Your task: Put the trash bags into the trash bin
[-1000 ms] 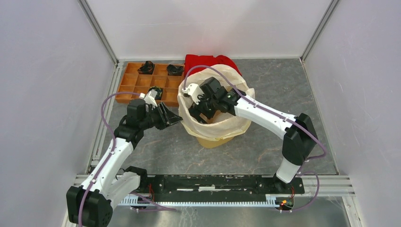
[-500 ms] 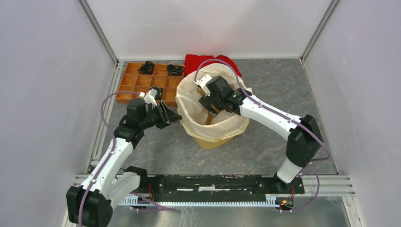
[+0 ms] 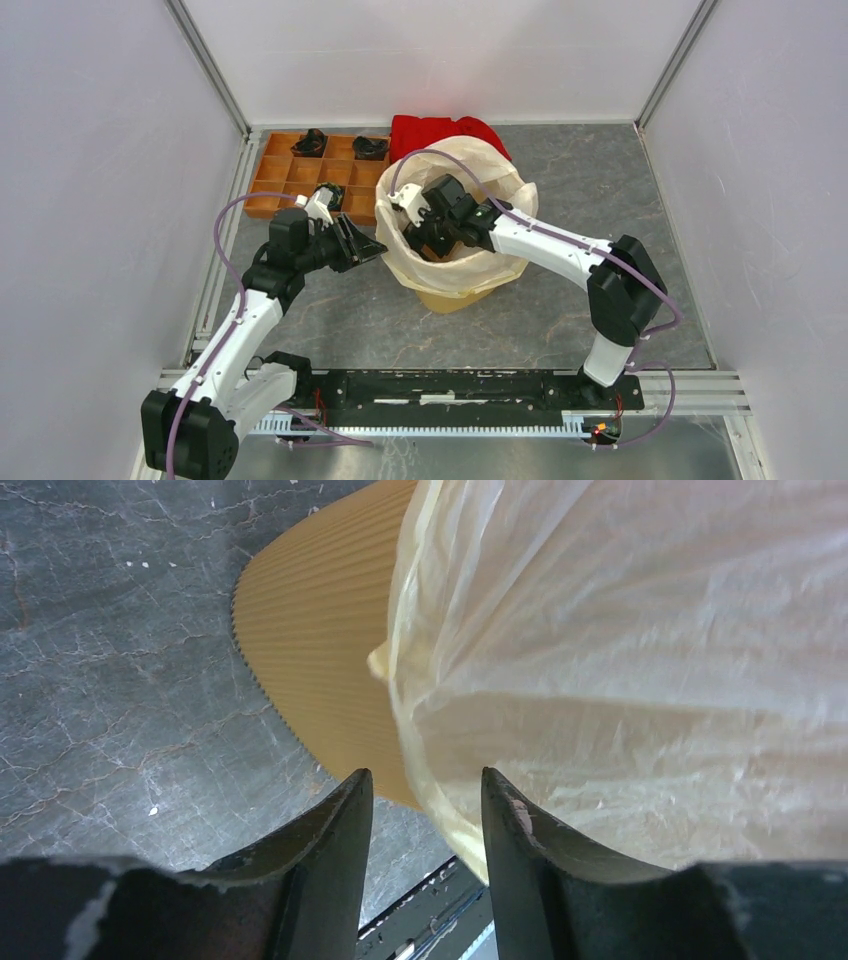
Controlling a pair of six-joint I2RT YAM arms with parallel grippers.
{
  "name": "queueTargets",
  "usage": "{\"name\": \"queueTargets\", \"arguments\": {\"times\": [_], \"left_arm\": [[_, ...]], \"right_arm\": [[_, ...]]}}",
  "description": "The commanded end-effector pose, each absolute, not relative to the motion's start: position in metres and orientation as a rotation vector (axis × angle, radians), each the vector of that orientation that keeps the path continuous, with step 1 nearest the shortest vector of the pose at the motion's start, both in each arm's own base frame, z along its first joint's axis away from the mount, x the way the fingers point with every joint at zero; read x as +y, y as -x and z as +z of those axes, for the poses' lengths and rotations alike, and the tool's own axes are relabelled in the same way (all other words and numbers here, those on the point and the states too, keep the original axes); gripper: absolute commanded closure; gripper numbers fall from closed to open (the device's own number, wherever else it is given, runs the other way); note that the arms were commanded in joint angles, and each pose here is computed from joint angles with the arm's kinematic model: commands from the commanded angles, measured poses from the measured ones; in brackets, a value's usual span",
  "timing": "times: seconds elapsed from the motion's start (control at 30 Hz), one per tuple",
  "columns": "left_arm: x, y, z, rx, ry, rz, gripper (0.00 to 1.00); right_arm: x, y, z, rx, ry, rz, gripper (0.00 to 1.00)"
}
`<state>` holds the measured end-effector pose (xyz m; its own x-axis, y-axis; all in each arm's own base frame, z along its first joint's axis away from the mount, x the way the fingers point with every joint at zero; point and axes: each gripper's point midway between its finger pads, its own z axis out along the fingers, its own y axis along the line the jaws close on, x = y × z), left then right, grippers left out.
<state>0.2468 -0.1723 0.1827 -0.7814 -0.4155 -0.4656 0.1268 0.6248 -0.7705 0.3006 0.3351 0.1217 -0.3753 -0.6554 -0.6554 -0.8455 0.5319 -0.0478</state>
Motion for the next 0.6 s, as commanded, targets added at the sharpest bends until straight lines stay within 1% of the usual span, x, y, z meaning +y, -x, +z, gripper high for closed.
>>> {"name": "queueTargets", "arguments": {"times": [0.0,0.07,0.17,0.23,0.27,0.33,0.43,0.57], "left_arm": [[-0.176,-0.249,0.191,2.184,0.186,-1.134,0.49],[-0.176,-0.249,0.191,2.183,0.182,-1.134,0.48],[-0.176,-0.249,0.193,2.183,0.177,-1.131,0.47],[-0.175,-0.248,0.192,2.187,0.174,-1.127,0.46],[-0.175,-0.247,0.192,2.189,0.172,-1.124,0.45],[-0.175,-0.247,0.191,2.19,0.169,-1.119,0.44],[-0.175,-0.248,0.19,2.195,0.166,-1.117,0.43],[-0.174,-0.248,0.195,2.187,0.153,-1.108,0.36]], "right_arm": [[0.362,-0.285,0.147,2.041,1.242,0.63,0.03],[0.339,-0.309,0.143,2.097,1.159,0.457,0.03],[0.288,-0.343,0.138,2.165,1.038,0.049,0.02],[0.257,-0.356,0.138,2.175,0.986,-0.181,0.02],[0.25,-0.358,0.138,2.175,0.981,-0.237,0.02],[0.245,-0.357,0.134,2.182,0.984,-0.27,0.02],[0.248,-0.353,0.127,2.2,1.003,-0.238,0.02],[0.228,-0.349,0.122,2.221,0.992,-0.316,0.02]]}}
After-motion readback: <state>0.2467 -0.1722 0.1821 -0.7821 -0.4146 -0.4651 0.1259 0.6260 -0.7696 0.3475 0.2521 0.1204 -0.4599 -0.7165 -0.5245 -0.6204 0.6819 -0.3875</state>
